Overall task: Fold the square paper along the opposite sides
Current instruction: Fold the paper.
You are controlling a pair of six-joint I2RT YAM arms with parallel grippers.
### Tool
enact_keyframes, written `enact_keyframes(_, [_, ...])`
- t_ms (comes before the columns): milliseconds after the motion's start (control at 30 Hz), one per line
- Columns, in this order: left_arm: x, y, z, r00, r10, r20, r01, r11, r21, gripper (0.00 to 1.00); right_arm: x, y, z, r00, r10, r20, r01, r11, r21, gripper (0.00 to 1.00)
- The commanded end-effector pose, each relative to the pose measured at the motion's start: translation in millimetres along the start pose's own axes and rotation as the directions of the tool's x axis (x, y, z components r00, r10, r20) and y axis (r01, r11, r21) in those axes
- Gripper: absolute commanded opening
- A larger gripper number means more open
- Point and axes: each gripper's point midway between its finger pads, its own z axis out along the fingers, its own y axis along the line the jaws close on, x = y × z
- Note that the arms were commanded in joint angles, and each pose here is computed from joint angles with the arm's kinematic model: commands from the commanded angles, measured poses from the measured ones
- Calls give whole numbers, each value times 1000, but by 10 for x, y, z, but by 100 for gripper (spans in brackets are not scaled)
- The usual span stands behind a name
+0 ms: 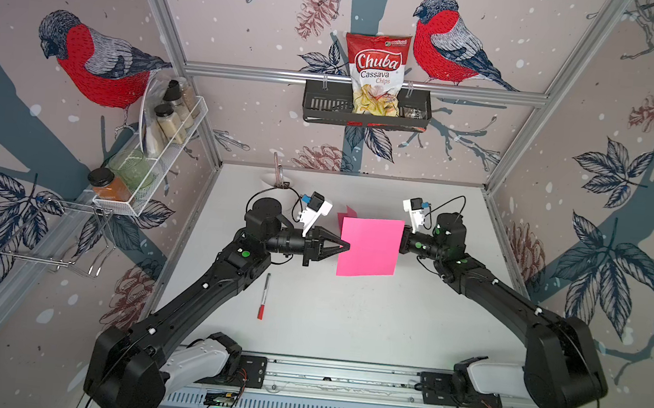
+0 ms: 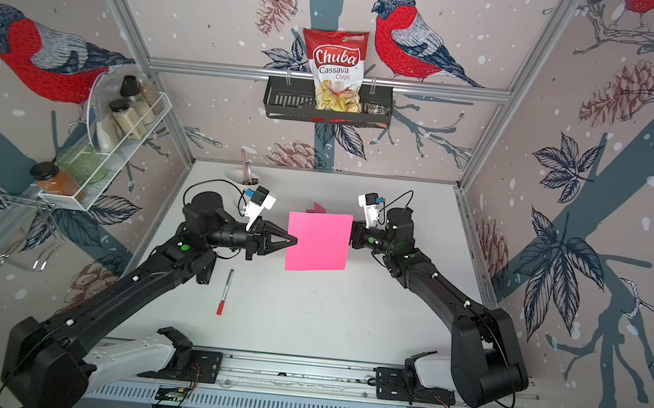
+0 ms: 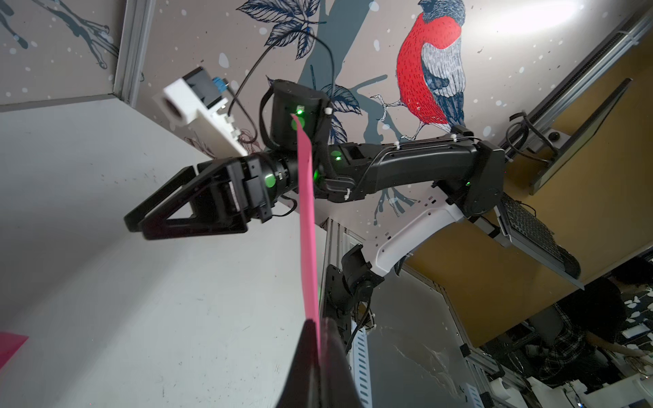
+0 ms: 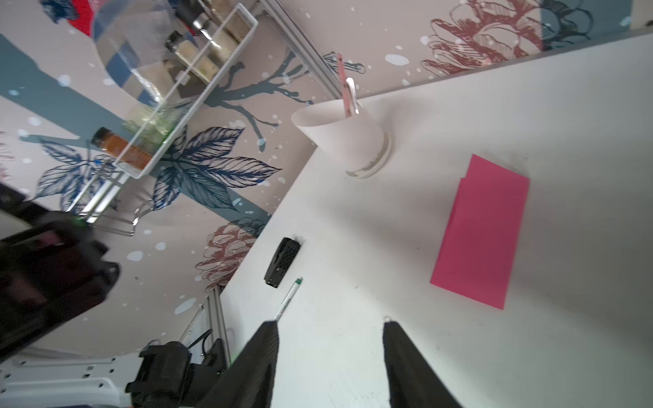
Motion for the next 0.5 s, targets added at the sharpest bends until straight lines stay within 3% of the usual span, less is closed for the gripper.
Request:
enact_keyframes(0, [5, 261, -22, 999, -47, 16, 49, 996, -72, 0, -53, 525, -104, 995, -94, 33, 99, 973, -207, 53])
enact_keyframes(233, [-31, 490, -100, 991, -116, 66, 123, 987, -105, 0, 124, 999, -314, 986, -164, 28, 163, 924, -345, 58])
enact_keyframes(467, [-45, 418, -94, 989, -131, 74, 136, 989, -65, 0, 253, 1228, -259, 972, -233, 24, 225, 896, -384, 82])
